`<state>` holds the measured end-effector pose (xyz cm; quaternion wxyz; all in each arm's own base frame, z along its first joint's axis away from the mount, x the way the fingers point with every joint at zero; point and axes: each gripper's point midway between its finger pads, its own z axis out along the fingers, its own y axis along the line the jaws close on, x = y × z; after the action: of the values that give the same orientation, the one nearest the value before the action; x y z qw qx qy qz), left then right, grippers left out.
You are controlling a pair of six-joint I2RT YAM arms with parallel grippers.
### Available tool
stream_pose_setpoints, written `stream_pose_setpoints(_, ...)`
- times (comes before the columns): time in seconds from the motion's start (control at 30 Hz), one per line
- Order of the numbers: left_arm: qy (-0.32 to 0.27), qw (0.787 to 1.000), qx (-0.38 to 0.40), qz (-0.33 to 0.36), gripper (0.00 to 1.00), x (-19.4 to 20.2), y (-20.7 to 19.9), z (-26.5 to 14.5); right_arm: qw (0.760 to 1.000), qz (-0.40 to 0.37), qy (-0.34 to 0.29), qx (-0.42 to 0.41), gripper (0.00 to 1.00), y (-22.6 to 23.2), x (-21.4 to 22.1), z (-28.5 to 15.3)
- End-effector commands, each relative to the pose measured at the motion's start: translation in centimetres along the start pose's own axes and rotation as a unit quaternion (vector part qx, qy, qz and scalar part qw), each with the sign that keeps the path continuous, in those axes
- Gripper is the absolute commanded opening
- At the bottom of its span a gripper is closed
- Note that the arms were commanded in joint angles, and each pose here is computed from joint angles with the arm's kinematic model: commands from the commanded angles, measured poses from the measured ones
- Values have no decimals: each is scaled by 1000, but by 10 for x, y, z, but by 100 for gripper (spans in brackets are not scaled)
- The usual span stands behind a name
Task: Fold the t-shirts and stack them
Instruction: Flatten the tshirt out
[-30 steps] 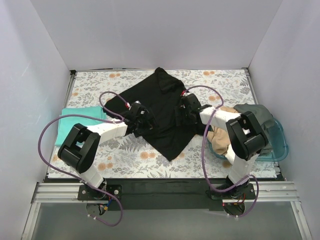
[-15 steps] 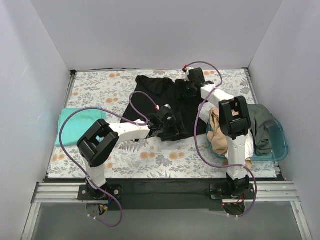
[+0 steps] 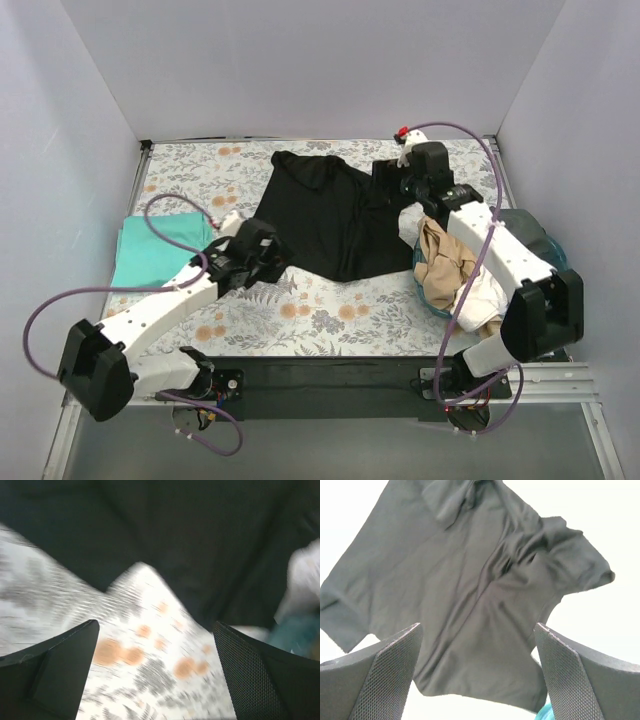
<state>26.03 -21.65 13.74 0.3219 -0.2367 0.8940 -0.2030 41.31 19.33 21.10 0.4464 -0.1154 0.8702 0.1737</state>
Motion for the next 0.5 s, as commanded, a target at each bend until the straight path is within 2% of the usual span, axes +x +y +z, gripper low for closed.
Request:
stream_pose_setpoints(0.0, -28, 986, -154, -51, 98, -17, 108, 3, 999, 25, 23, -1, 98, 7, 44, -17)
stream_pose_setpoints(0.07, -53, 979, -175, -91, 98, -39, 132, 6, 999, 33, -1, -26, 98, 20, 42, -37)
stream_pose_setpoints(0.1, -59, 977, -179, -104, 98, -45, 138, 9, 999, 39, 14, -29, 98, 18, 63, -40)
stream_pose_setpoints(0.13, -62, 971, -197, -124, 98, -53, 151, 13, 998, 49, -6, -40, 98, 23, 59, -54)
stream_pose_setpoints(0.3, -46, 970, -193, -142, 97, -72, 162, 40, 994, 50, -10, -96, 98, 38, 91, -78)
stream_pose_setpoints(0.47, -39, 964, -216, -149, 83, -83, 176, 56, 992, 50, -28, -111, 98, 41, 98, -98)
